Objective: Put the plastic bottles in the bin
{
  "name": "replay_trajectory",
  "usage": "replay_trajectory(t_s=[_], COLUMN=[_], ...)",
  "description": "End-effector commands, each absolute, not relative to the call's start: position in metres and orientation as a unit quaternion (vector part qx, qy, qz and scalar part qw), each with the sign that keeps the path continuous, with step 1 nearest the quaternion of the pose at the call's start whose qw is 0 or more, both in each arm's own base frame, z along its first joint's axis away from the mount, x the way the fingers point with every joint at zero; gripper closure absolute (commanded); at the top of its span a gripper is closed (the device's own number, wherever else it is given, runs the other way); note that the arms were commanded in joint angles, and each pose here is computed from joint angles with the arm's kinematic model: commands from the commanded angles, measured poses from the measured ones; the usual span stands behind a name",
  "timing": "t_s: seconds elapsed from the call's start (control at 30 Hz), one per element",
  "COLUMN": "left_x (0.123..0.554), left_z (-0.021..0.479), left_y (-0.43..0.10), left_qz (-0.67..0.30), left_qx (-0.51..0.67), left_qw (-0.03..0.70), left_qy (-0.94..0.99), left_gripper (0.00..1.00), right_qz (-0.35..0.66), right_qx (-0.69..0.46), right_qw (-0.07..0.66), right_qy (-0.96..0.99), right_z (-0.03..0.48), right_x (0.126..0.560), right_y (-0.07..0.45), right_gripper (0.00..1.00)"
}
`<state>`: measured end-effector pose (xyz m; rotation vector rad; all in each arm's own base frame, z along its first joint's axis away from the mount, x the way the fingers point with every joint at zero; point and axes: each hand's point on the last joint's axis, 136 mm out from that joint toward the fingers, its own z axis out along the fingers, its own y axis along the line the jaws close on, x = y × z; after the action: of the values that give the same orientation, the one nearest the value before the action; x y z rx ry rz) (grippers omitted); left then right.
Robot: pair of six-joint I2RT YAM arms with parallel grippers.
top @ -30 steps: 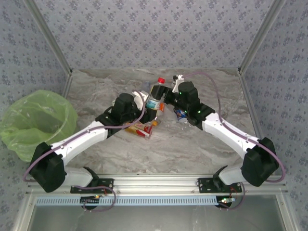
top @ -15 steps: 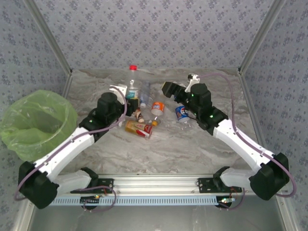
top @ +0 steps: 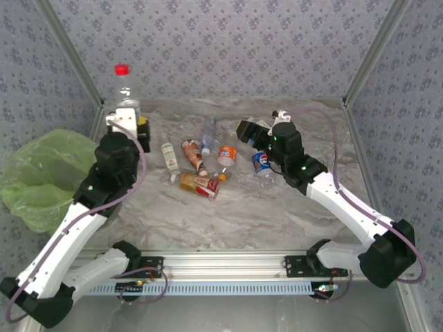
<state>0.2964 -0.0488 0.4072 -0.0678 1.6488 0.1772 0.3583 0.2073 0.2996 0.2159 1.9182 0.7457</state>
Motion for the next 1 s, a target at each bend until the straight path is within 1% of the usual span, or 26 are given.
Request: replay_trajectory(t_s=[0.0,0.13,0.3,0.47,0.6,0.7,0.73,0.8,0.87,0.97], left_x=[0.27,0.245,0.217,0.198,0.186,0.182,0.18,0.179,0.181,0.178], left_z=[0.435,0.44,0.424,0.402,0.377,0.352,0.345,0.333,0.324,0.319], left_y=[0.011,0.067,0.12,0.151,0.167,0.176,0.178,0.181,0.18,0.182], left_qz=[0.18,0.238,0.282,0.319,0.32,0.302,0.295,0.284,0.277,0.277], left_qx=[-0.112,-0.212,-0.313,-0.381,-0.43,-0.461,-0.471,-0.487,-0.492,-0.508], left_qw=[0.678,0.67,0.648,0.611,0.593,0.581,0.578,0.57,0.563,0.551], left_qy=[0.703,0.671,0.634,0.616,0.601,0.598,0.597,0.597,0.604,0.602], left_gripper=[0.51,0.52,0.52,0.53,0.53,0.52,0.51,0.44,0.39,0.26], right_qz=[0.29,0.292,0.292,0.291,0.287,0.284,0.282,0.282,0.281,0.281], right_qx=[0.091,0.086,0.08,0.074,0.07,0.067,0.067,0.066,0.067,0.067], right_qw=[0.518,0.514,0.509,0.509,0.509,0.509,0.508,0.507,0.506,0.504], right_qy=[0.8,0.802,0.806,0.807,0.809,0.81,0.811,0.812,0.813,0.814], right_z=[0.296,0.295,0.295,0.296,0.296,0.295,0.294,0.293,0.292,0.29], right_x=[0.362,0.364,0.367,0.367,0.367,0.367,0.368,0.368,0.369,0.369], right_y=[0.201,0.205,0.209,0.21,0.21,0.209,0.209,0.209,0.209,0.209], right_gripper=[0.01,0.01,0.01,0.01,0.01,0.01,0.01,0.01,0.01,0.01])
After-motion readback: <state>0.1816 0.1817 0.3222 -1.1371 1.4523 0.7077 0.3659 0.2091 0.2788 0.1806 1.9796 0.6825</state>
